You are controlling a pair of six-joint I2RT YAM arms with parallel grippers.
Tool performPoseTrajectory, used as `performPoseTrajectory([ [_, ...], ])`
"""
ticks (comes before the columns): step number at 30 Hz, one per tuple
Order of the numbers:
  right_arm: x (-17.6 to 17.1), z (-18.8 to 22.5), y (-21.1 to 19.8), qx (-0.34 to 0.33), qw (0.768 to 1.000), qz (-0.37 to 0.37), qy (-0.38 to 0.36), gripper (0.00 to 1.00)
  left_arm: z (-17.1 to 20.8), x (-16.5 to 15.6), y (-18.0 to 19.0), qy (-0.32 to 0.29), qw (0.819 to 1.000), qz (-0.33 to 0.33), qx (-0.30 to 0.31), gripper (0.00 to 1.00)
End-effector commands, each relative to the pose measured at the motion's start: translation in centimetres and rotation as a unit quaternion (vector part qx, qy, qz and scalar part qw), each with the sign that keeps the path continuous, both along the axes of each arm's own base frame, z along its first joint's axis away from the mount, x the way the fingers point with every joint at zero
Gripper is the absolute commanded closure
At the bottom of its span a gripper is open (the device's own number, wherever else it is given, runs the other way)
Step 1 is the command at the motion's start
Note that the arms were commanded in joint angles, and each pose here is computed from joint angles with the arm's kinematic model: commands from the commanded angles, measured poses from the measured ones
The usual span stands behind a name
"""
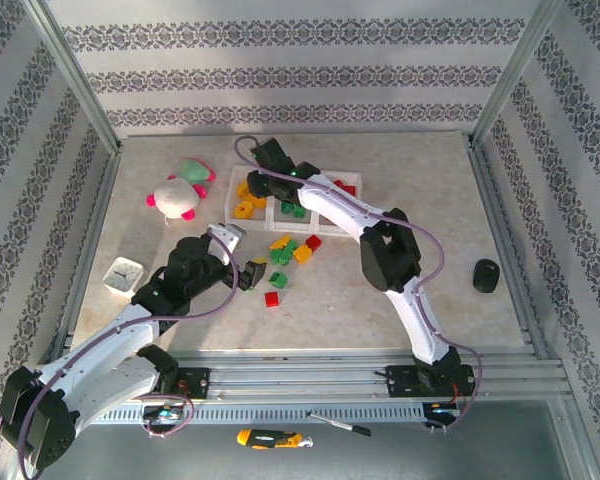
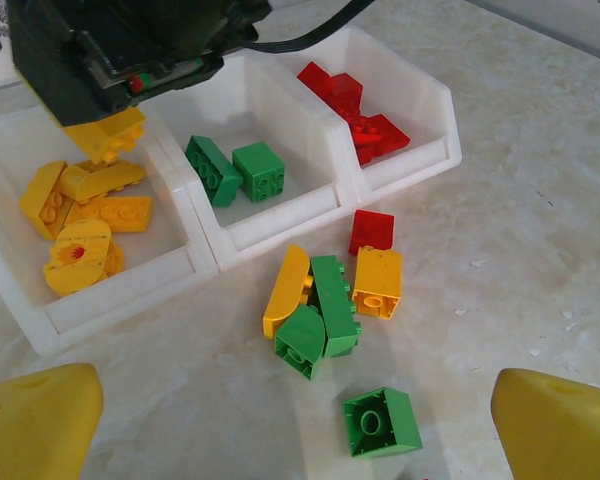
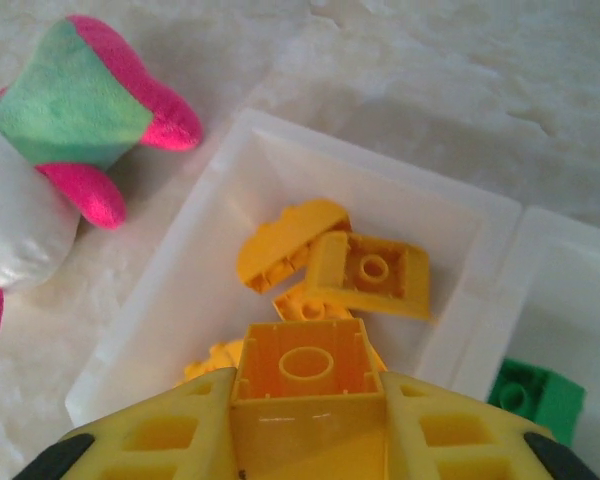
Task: Sort the legos into containers by color
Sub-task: Place the lego in the container, then pick up the lego from the middle-left of the table.
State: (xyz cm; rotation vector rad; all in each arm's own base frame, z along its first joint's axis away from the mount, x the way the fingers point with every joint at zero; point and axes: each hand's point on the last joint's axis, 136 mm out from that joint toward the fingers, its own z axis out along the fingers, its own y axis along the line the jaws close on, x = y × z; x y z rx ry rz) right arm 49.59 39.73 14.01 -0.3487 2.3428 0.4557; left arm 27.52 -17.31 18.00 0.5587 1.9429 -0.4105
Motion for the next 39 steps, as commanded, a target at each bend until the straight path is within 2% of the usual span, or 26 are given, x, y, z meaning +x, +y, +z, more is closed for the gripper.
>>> performPoseTrajectory([
  [1, 0.5, 1.3, 1.7, 0.017, 1.0, 0.012, -0.016, 0.61, -0.2, 0.6, 1.4, 0.013, 0.998, 0.058, 0.003, 0.01],
  [7, -0.1, 5.5, 0.8, 0.01, 0.998, 0.024, -0.059, 0.37, -0.5, 1.6, 4.4, 0.049, 0.984, 0.172, -0.001, 0.01],
  [11, -2.0, 8.1, -0.9, 0.007, 0.996, 0.034, -0.08, 0.23, -1.5, 1.4, 4.4, 0.119, 0.971, 0.204, -0.022, 0.01],
  [13, -3.4, 8.8, -2.1, 0.006, 0.995, 0.039, -0.089, 0.19, -2.0, 1.3, 4.3, 0.159, 0.962, 0.22, -0.029, 0.01],
  [18, -7.6, 8.9, -6.1, 0.006, 0.994, 0.041, -0.106, 0.16, -3.9, 0.9, 4.3, 0.256, 0.923, 0.28, -0.06, 0.01],
  [23, -13.0, 7.8, -9.3, -0.003, 0.99, 0.083, -0.112, 0.14, -6.7, 0.5, 4.5, 0.319, 0.892, 0.316, -0.04, 0.01],
  [30, -20.2, 6.8, -11.8, 0.013, 0.98, 0.172, -0.1, 0.12, -10.2, -0.4, 3.6, 0.39, 0.869, 0.304, 0.006, 0.01],
  [32, -21.7, 6.7, -12.3, 0.006, 0.977, 0.192, -0.092, 0.11, -11.3, -0.6, 3.0, 0.415, 0.861, 0.292, 0.02, 0.04],
  [35, -23.0, 6.6, -12.8, -0.013, 0.975, 0.206, -0.086, 0.11, -12.7, -0.8, 2.8, 0.442, 0.849, 0.287, 0.046, 0.09],
  [39, -23.3, 6.8, -13.2, -0.022, 0.974, 0.205, -0.091, 0.11, -14.0, -0.9, 2.4, 0.455, 0.844, 0.275, 0.065, 0.19],
])
